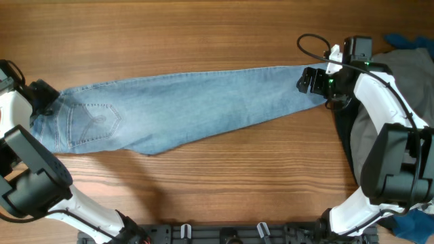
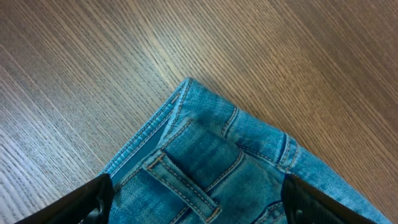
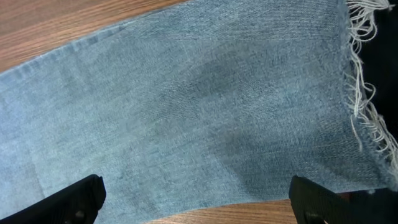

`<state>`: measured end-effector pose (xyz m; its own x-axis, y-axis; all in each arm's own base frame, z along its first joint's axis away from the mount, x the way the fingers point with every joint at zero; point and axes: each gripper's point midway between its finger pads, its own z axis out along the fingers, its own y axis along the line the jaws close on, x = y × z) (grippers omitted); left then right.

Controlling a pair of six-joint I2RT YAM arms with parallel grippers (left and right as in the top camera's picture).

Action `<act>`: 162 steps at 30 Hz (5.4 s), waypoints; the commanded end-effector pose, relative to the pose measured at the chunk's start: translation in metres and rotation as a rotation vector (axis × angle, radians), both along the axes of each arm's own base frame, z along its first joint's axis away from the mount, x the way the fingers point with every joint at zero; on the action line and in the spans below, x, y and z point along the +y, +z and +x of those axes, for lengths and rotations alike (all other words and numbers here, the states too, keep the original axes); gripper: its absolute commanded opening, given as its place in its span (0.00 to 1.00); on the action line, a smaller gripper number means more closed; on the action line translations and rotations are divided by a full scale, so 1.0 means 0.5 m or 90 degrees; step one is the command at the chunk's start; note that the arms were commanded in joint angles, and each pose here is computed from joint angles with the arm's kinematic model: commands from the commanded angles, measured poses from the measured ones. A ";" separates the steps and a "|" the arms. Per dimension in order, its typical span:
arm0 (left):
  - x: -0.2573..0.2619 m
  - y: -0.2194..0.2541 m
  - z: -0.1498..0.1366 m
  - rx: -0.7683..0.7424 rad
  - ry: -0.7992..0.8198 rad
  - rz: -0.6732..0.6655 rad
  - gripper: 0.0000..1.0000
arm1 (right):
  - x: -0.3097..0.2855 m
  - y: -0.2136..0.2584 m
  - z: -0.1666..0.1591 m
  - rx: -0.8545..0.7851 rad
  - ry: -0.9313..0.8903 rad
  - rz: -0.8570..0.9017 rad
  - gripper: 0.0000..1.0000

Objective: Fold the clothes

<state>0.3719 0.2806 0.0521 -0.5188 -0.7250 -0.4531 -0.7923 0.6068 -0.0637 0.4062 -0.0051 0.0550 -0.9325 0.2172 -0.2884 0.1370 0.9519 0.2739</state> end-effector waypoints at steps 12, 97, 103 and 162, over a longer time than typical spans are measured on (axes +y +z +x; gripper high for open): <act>0.024 -0.007 -0.003 0.016 0.008 0.027 0.85 | -0.032 -0.062 -0.003 0.041 -0.038 -0.045 0.95; 0.060 -0.026 -0.008 -0.056 0.038 -0.028 0.86 | -0.029 -0.140 -0.028 0.112 -0.047 -0.036 0.94; 0.046 -0.075 -0.006 -0.042 0.030 -0.063 0.70 | -0.029 -0.140 -0.030 0.114 -0.048 -0.036 0.94; 0.067 -0.033 0.020 -0.097 0.018 -0.051 0.71 | -0.029 -0.141 -0.032 0.118 -0.047 -0.036 0.94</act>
<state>0.3798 0.3081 0.0263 -0.4371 -0.7856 -0.4379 -0.7906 0.5677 -0.2294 0.4037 -0.0187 0.0082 -0.9428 0.2646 -0.2027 0.2240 0.9533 0.2024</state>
